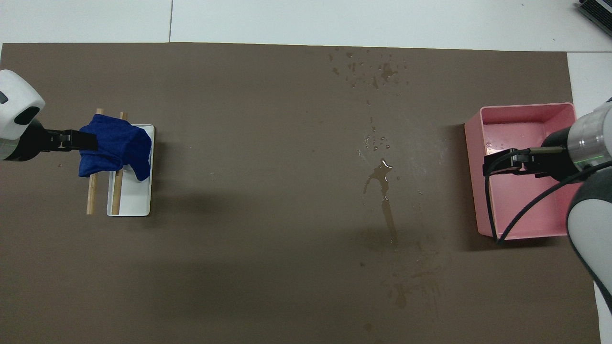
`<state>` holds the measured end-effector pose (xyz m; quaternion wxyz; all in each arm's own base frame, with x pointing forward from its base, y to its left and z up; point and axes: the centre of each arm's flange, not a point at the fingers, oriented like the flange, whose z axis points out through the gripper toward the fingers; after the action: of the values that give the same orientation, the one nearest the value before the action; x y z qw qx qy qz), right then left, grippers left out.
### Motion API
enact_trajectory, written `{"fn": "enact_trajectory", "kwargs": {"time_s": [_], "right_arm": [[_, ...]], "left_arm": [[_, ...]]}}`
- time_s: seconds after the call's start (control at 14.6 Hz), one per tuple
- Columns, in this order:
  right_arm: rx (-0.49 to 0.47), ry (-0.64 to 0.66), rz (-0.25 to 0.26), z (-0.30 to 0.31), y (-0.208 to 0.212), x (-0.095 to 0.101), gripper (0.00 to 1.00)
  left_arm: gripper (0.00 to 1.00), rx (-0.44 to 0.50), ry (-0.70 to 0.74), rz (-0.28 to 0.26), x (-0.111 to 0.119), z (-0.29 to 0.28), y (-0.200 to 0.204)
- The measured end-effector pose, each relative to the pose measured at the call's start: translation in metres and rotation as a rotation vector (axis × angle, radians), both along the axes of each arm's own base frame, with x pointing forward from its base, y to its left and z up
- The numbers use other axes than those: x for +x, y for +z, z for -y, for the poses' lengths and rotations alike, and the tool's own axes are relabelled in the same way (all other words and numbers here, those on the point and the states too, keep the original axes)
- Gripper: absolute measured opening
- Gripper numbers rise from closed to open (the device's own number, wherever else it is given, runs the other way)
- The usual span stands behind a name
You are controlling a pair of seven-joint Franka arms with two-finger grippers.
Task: Wipe water with towel using both arms
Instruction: 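Grasp the blue towel on the white tray with the left gripper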
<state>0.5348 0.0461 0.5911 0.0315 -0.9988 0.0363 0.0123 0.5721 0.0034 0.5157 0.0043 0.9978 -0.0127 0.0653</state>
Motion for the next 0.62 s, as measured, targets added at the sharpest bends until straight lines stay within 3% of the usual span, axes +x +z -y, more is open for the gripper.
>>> {"fn": "enact_trajectory", "kwargs": {"time_s": [0.27, 0.48, 0.62], "right_arm": [[0.079, -0.165, -0.059, -0.015, -0.015, -0.008, 1.0], [0.135, -0.254, -0.085, -0.026, -0.018, -0.016, 1.0], [0.181, -0.325, -0.089, -0.03, -0.015, -0.017, 1.0]], "left_arm": [[1.0, -0.013, 0.082, 0.049, 0.007, -0.015, -0.067], [1.0, -0.02, 0.115, 0.052, 0.005, -0.012, -0.081], [0.79, -0.023, 0.134, 0.048, 0.004, -0.011, -0.086]]}}
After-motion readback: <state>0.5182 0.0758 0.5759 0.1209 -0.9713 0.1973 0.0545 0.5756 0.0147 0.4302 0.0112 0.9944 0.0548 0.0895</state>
